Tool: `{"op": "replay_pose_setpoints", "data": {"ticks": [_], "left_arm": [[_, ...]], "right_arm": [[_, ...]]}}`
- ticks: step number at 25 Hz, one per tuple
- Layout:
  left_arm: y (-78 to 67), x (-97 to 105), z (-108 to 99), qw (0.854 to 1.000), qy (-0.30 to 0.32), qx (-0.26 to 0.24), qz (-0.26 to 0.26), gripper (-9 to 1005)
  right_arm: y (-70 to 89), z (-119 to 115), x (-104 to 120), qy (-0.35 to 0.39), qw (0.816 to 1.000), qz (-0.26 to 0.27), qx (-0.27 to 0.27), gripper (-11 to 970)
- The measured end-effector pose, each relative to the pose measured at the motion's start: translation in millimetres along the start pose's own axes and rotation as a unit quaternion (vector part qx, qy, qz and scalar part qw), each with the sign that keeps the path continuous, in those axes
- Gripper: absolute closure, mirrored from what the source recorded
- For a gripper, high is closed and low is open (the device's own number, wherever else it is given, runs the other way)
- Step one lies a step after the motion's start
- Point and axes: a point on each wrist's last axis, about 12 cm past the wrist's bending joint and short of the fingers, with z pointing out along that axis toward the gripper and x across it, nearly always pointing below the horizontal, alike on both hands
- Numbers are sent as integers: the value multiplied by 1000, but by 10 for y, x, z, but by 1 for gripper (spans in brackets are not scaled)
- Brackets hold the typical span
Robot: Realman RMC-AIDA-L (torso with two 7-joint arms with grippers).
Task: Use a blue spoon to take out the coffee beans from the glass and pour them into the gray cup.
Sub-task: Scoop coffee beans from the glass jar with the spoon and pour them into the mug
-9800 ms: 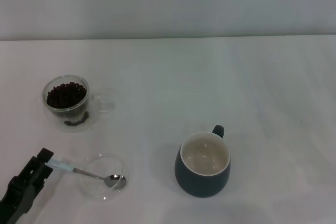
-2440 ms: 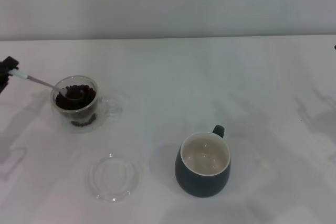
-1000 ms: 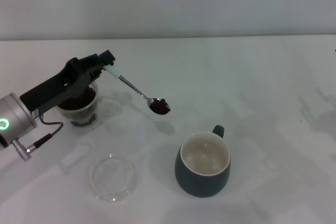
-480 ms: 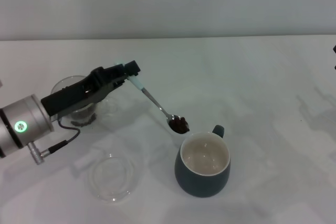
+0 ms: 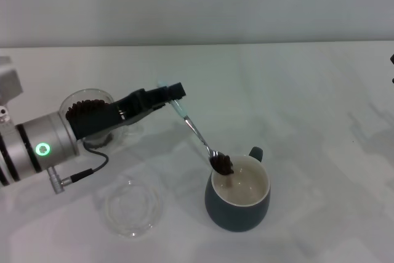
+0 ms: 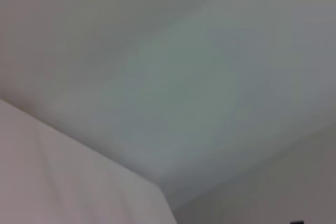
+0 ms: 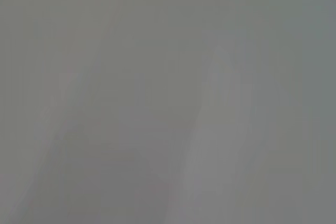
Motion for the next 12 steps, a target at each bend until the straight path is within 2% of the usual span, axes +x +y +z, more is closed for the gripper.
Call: {"op": "replay_pose_setpoints", "data": {"ticks": [8, 12], "left_arm": [[-25, -25, 125, 999, 29, -7, 35, 862], [-53, -62, 197, 996, 42, -6, 76, 861]], "right_arm": [[-1, -5, -3, -1, 1000, 0, 1, 427], [-2, -4, -2, 0, 1000, -1, 1, 427]]}}
